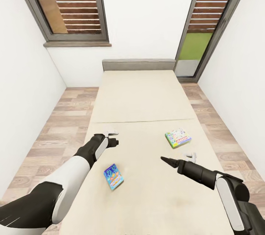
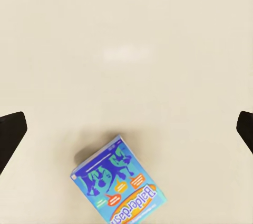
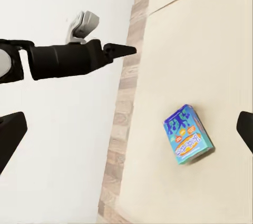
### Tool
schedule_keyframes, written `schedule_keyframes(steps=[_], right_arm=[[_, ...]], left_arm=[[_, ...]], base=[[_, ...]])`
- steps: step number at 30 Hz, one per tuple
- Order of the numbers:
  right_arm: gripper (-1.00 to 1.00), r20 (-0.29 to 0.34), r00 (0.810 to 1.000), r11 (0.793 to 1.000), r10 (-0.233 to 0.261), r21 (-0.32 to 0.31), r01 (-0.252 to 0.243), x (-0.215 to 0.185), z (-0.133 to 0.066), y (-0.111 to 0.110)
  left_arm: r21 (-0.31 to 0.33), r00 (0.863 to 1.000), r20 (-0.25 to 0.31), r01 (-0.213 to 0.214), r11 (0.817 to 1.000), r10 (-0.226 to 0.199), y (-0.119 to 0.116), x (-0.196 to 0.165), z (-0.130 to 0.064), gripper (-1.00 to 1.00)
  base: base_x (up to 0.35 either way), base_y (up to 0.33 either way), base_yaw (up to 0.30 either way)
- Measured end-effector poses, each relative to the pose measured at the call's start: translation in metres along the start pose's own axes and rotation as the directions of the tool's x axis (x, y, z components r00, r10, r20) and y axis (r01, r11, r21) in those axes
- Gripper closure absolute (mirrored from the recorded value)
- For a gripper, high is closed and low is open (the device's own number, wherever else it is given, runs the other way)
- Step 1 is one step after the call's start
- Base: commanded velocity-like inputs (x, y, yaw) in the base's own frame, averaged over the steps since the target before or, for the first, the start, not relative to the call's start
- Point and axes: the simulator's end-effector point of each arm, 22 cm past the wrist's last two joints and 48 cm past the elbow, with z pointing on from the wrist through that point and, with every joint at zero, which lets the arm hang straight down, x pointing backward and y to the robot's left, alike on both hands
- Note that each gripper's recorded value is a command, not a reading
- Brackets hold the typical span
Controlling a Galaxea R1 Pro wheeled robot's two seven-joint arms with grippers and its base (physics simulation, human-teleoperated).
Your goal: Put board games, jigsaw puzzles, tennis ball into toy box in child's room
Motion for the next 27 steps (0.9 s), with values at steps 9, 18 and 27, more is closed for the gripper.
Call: schedule_keyframes(steps=[9, 18, 27], right_arm=[[-1.00, 0.013, 1.000, 0.997, 0.017, -0.071, -0.016, -0.003, -0.009, 0.004], [-1.00, 0.007, 1.000, 0.998, 0.030, -0.050, -0.030, 0.001, -0.007, -0.006], [-1.00, -0.001, 0.999, 0.998, 0.044, -0.041, -0.044, 0.006, -0.005, -0.012]], left_arm=[[0.004, 1.000, -0.015, 0.000, 1.000, 0.000, -0.002, 0.007, 0.007, -1.00], [0.004, 1.000, -0.029, 0.001, 1.000, 0.000, -0.002, 0.014, 0.014, -1.00], [0.003, 0.999, -0.044, 0.004, 1.000, -0.004, 0.000, 0.021, 0.021, -1.00]], base=[[0.000, 0.000, 0.000], [0.000, 0.000, 0.000], [0.000, 0.000, 0.000]])
